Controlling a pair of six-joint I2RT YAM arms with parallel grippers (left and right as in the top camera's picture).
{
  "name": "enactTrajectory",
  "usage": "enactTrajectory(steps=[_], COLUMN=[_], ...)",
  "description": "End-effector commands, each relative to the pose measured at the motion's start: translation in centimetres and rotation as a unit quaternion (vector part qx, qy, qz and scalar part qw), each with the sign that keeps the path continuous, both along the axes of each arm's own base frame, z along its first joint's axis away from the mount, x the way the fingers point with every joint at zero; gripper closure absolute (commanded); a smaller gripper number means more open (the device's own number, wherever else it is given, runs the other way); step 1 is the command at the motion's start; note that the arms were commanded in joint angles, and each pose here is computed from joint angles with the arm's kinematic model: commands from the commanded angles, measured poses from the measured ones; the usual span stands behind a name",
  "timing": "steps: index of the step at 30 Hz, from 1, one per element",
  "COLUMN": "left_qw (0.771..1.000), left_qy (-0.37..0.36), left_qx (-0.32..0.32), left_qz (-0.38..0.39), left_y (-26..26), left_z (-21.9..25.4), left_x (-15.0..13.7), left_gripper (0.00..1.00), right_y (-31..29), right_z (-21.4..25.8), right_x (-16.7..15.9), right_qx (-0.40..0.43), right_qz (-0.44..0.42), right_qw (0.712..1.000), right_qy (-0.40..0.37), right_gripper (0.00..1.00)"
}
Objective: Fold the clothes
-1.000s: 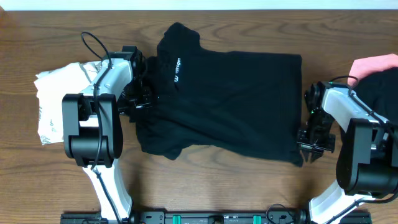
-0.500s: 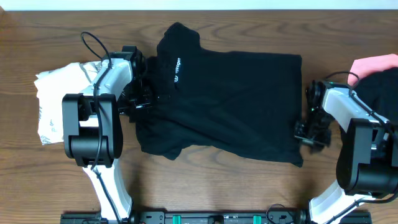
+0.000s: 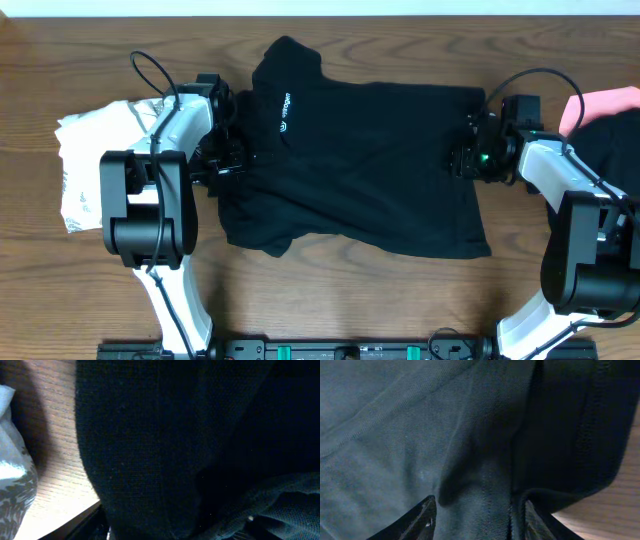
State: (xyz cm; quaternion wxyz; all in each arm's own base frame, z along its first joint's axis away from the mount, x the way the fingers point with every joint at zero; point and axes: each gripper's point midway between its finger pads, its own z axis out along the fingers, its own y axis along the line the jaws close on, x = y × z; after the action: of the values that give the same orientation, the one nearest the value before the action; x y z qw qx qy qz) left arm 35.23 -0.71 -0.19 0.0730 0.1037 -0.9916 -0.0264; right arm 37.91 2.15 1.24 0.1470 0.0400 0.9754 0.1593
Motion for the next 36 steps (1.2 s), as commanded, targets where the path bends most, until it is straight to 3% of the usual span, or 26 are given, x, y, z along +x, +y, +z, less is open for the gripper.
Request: enactTrajectory(steps=[1, 5, 13, 18, 22, 26, 32, 36], left_qw=[1.0, 1.0, 1.0, 1.0, 1.0, 1.0, 1.0, 1.0], left_qy=[0.026, 0.026, 0.021, 0.017, 0.015, 0.01, 0.01, 0.01], left_qx=[0.003, 0.003, 0.003, 0.003, 0.003, 0.003, 0.003, 0.003], left_qz=[-0.004, -0.004, -0.004, -0.004, -0.004, -0.004, -0.004, -0.004], left_y=[0.0, 0.0, 0.0, 0.0, -0.1, -0.1, -0.1, -0.1], left_z=[-1.5, -1.5, -1.5, -1.5, -1.6, -1.6, -1.6, -1.6], left_x=[-1.2, -1.2, -1.0, -0.8, -0.7, -0.5, -0.5, -0.5], left_gripper=[0.32, 0.32, 0.32, 0.32, 0.31, 0.31, 0.31, 0.31], right_y=[-2.2, -5.6, -10.7, -12.6, -8.3, -5.0, -3.6, -2.3], right_z=[-0.6, -1.4, -2.2, -2.0, -1.4, 0.7, 4.4, 5.3], right_x=[-0.1, -1.8, -8.8, -12.0, -9.7, -6.9, -2.3, -0.2], right_qx=[-0.028, -0.071, -0.109, -0.118, 0.014, 0.112, 0.141, 0.129], right_qz=[-0.037, -0.096, -0.183, -0.244, -0.154, -0.09, -0.043, -0.013], right_qw=[0.999, 0.991, 0.958, 0.93, 0.967, 0.98, 0.988, 0.991], right_qy=[0.013, 0.055, 0.19, 0.247, 0.2, 0.137, 0.055, 0.018], right_gripper=[0.47, 0.47, 0.59, 0.59, 0.61, 0.64, 0.57, 0.46])
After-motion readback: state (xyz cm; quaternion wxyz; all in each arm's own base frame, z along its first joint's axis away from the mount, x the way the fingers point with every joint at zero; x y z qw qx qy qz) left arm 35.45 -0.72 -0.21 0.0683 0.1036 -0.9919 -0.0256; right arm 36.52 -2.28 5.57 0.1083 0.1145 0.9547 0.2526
